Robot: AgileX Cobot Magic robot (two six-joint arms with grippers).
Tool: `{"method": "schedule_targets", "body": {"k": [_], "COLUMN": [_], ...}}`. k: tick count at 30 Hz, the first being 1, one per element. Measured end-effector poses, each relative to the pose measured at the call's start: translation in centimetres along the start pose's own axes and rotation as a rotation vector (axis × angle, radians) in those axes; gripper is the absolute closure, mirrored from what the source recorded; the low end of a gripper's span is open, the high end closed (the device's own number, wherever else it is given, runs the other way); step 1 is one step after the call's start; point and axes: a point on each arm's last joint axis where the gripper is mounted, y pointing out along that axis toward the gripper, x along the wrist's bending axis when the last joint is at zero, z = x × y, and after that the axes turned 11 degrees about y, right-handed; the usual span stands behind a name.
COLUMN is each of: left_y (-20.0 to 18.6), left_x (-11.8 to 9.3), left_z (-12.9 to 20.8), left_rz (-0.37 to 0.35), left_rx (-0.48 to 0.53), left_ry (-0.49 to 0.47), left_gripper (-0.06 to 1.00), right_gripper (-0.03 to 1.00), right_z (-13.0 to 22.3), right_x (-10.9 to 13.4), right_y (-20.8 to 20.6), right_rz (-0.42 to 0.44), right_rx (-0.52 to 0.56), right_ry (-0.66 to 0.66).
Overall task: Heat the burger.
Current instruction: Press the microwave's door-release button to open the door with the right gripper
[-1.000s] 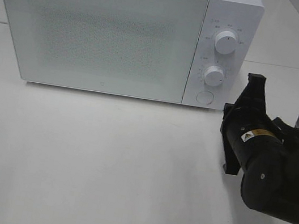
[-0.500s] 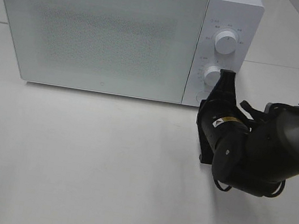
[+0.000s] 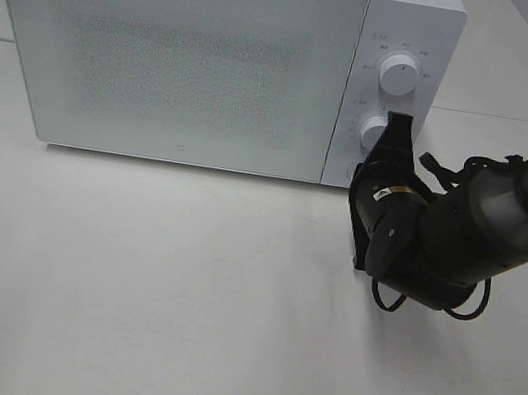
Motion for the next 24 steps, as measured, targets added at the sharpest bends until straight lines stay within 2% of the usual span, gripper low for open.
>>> {"method": "schedule_targets", "body": {"k": [24], "left_y": [0.0], "left_x": [0.0], "left_z": [0.0], "left_rz": [0.000], "left_rx": [0.000], "left_ry": [0.000], "left_gripper": [-0.04], "right_gripper": [0.96], "right_z": [0.5], "right_x": [-0.3], "right_y": [1.5], "right_rz": [0.005], "right_rx": [-0.007], "right_ry": [0.012]}}
